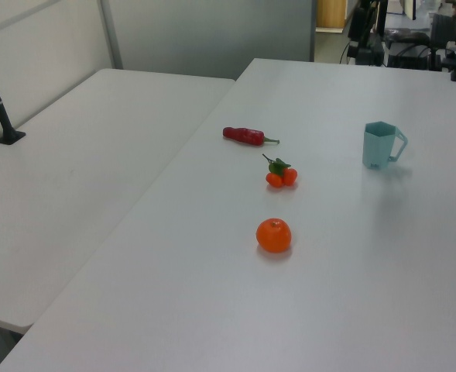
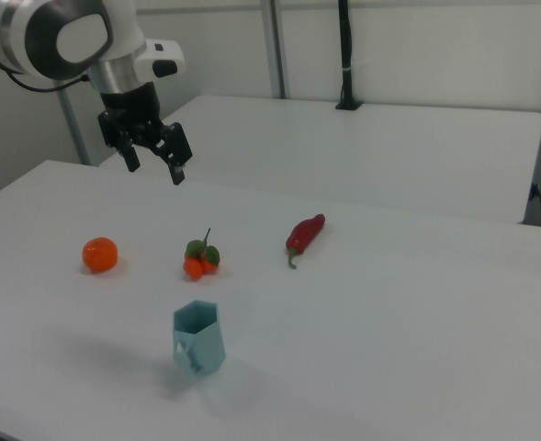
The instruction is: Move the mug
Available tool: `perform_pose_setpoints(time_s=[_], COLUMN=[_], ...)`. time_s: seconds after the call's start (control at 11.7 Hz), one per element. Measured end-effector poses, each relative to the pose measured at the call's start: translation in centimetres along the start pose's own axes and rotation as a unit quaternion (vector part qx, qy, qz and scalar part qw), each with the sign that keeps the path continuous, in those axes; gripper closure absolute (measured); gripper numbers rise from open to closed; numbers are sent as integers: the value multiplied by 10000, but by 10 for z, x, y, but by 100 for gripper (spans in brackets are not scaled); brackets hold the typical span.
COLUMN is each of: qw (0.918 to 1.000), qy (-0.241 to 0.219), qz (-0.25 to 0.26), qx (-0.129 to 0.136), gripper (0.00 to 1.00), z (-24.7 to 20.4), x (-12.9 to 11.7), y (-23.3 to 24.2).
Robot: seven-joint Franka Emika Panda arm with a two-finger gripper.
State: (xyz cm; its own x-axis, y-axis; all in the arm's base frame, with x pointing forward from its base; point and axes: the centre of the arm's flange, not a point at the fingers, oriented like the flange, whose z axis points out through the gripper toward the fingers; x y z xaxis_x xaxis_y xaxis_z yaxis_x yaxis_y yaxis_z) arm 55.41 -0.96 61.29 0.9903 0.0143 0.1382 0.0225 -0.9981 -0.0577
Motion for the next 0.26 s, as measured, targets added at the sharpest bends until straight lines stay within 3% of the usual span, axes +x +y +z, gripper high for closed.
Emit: perform_pose_setpoints(time_s=[0.26], qw=[10000], qy=[11], qz=[-6], qx=[-6], gripper=[0], z=[5], x=[5], y=[0])
